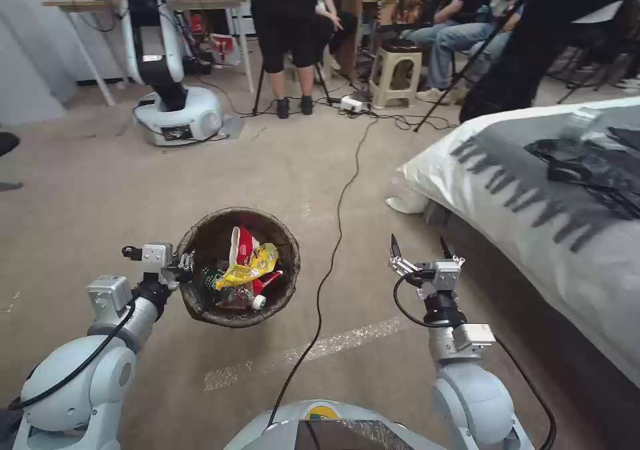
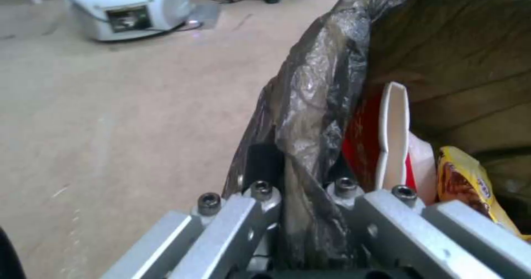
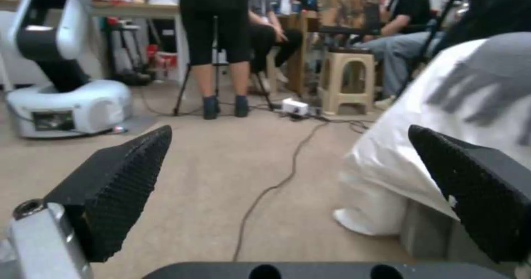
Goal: Pick up the trash bin, then pick up the garbage from the floor and place it into the trash bin.
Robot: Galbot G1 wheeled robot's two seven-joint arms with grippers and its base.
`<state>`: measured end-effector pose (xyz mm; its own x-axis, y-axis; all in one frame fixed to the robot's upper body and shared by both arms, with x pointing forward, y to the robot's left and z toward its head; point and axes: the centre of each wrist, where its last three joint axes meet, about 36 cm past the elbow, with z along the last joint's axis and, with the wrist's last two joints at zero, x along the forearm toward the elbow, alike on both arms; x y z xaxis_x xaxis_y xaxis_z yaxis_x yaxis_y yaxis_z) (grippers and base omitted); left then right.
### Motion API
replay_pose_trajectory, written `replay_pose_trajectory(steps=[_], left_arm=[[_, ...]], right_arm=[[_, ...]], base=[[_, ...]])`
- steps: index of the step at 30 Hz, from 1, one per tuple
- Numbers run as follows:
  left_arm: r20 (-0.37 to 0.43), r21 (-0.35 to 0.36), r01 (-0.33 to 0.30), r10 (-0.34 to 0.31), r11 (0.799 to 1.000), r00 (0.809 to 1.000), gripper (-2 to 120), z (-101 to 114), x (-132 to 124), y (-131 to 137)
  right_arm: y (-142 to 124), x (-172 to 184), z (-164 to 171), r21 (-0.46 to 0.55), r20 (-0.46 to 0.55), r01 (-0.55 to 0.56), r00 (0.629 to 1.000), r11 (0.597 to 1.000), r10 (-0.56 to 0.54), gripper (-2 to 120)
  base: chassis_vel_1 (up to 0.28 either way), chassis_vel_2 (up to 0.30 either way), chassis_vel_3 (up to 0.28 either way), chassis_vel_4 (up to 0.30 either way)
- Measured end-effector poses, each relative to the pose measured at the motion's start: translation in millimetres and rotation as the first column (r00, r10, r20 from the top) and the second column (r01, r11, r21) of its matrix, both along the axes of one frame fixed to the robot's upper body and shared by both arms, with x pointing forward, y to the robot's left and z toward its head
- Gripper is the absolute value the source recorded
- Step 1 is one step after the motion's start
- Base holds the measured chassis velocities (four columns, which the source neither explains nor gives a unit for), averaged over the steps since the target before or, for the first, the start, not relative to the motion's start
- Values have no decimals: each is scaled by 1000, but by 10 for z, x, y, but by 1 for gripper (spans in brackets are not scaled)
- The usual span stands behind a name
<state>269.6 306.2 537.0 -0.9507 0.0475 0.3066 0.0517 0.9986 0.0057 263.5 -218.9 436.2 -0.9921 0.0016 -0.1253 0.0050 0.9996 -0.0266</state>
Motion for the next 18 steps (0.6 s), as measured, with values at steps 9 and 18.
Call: replay_pose_trajectory(steps=[9,18], left_arm=[[0,0,0,0,1000,1000,3,-1,0,0],[2,-1,2,-2,1000,1000,3,2,1,-9]], right_arm=[[-3,8,5,0,2,2,1000,1000,-2,100],[-13,13,15,2,4,5,1000,1000,-5,100]], base=[[96,89,98,102],[92,90,96,84]])
